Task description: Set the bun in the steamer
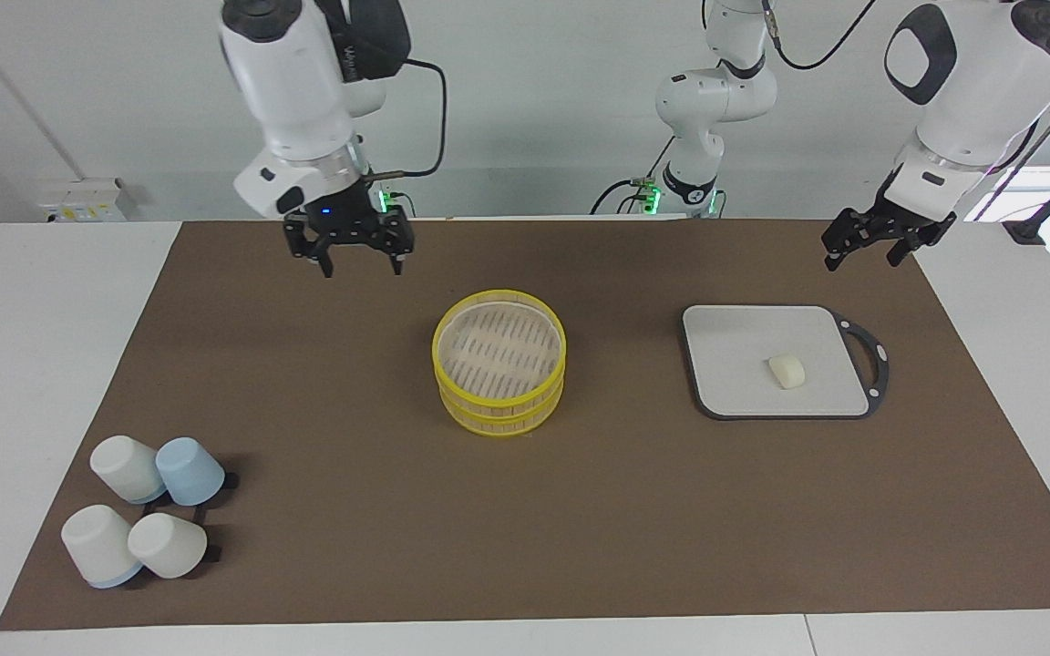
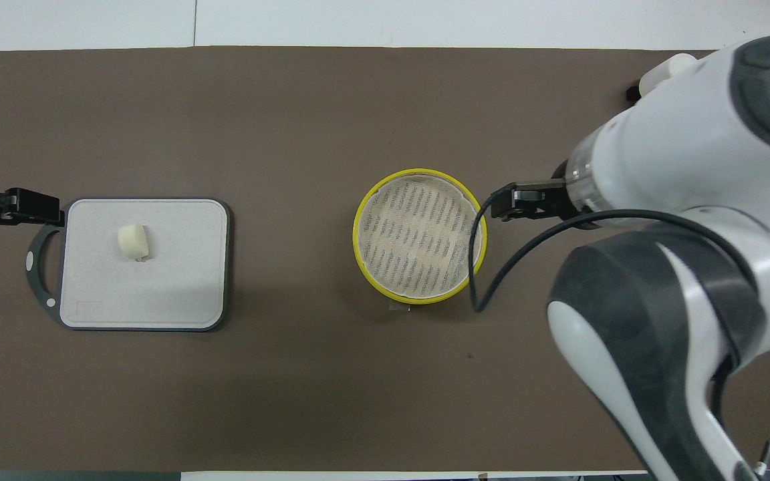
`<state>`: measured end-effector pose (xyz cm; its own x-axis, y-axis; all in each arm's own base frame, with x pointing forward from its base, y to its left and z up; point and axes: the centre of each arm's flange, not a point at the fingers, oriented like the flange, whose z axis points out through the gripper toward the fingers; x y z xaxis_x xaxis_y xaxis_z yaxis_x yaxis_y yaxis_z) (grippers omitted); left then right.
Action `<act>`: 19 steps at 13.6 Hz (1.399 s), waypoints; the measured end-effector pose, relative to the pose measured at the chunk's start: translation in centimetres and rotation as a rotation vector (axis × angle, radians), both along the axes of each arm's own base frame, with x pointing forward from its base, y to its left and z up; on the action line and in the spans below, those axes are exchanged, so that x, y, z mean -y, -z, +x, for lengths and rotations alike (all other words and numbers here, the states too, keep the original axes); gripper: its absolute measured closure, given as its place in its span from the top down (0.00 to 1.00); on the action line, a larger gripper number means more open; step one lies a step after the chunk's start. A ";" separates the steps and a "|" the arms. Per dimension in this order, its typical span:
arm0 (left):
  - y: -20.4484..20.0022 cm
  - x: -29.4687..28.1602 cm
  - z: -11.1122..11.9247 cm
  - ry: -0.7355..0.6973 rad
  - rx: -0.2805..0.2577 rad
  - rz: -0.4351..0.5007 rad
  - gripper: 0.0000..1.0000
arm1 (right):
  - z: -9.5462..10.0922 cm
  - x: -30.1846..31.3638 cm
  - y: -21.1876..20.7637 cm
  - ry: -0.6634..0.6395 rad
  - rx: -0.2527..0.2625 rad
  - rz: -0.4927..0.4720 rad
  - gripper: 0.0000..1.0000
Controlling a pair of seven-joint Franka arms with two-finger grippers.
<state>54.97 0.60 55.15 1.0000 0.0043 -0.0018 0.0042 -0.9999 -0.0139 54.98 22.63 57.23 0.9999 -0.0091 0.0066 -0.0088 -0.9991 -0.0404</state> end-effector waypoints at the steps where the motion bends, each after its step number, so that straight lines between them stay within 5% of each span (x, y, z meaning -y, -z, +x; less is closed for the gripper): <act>1: 1.5 -0.1 0.1 -0.006 0.007 0.000 1.00 | 0.4 -1.5 0.8 -0.008 0.006 0.002 1.00; 5: 9.1 -0.3 1.3 -0.018 0.051 -0.004 1.00 | 1.0 -9.1 4.8 -0.004 0.058 0.031 1.00; 10: 18.4 -0.5 1.9 -0.020 0.060 -0.011 1.00 | -1.0 -15.9 7.2 0.015 0.058 0.033 1.00; 19: 23.4 -0.6 0.8 -0.031 0.046 -0.014 0.85 | 0.9 -22.2 12.3 0.007 0.085 0.007 1.00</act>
<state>55.77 1.21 31.80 0.9984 0.0352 0.0443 0.0352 -0.9994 0.0012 55.84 44.80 44.90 0.9957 -0.0162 0.0912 -0.0118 -0.9987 -0.0486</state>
